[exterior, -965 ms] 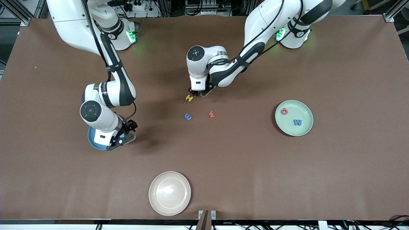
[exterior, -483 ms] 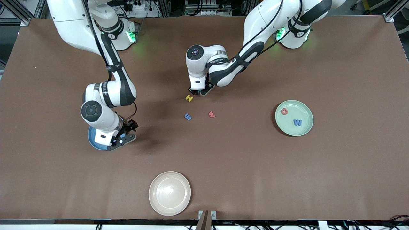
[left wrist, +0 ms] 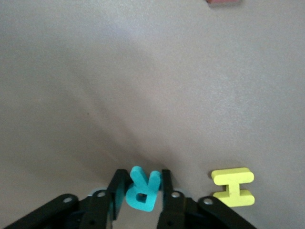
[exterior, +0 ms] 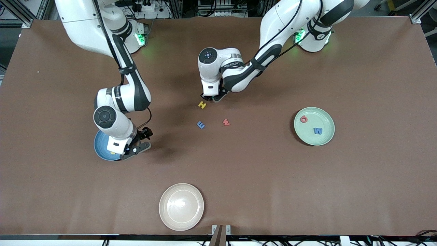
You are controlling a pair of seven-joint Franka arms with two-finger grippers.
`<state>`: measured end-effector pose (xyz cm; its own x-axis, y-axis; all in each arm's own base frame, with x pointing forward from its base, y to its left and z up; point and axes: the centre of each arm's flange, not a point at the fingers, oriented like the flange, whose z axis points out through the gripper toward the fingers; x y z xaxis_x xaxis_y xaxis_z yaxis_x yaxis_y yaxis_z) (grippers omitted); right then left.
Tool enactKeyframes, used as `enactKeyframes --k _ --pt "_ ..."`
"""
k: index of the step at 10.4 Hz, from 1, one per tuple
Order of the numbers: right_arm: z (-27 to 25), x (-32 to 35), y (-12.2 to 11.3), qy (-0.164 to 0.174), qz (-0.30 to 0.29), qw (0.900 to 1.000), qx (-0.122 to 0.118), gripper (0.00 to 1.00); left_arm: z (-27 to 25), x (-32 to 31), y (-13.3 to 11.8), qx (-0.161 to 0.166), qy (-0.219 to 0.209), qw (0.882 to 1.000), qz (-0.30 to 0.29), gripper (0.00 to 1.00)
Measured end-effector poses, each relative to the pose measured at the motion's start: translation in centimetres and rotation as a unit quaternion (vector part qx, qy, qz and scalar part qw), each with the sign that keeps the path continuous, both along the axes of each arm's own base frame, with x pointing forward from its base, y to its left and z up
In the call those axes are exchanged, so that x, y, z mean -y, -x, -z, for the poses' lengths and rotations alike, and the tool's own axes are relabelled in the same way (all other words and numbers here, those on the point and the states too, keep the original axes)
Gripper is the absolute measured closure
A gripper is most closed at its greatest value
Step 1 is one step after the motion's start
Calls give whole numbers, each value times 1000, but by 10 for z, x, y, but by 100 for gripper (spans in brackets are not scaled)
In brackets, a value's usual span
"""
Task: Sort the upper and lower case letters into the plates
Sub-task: 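Lift the R with the left gripper while the right gripper returns to the letters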
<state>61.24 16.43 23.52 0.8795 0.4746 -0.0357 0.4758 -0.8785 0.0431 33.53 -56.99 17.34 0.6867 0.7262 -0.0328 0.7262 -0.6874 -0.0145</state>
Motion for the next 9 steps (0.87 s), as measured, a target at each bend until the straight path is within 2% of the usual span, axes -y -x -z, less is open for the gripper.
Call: enactKeyframes --k 2,5,9 --pt "0 -15 4 0 5 1000 1 0 -1 1 -1 -1 2 1000 -4 71" --pt "0 -45 14 -2 2 1000 1 0 -2 0 -5 0 3 1000 -7 71" --pt "0 -52 16 -7 2 1000 1 0 -14 -20 -42 1 -10 1000 13 71"
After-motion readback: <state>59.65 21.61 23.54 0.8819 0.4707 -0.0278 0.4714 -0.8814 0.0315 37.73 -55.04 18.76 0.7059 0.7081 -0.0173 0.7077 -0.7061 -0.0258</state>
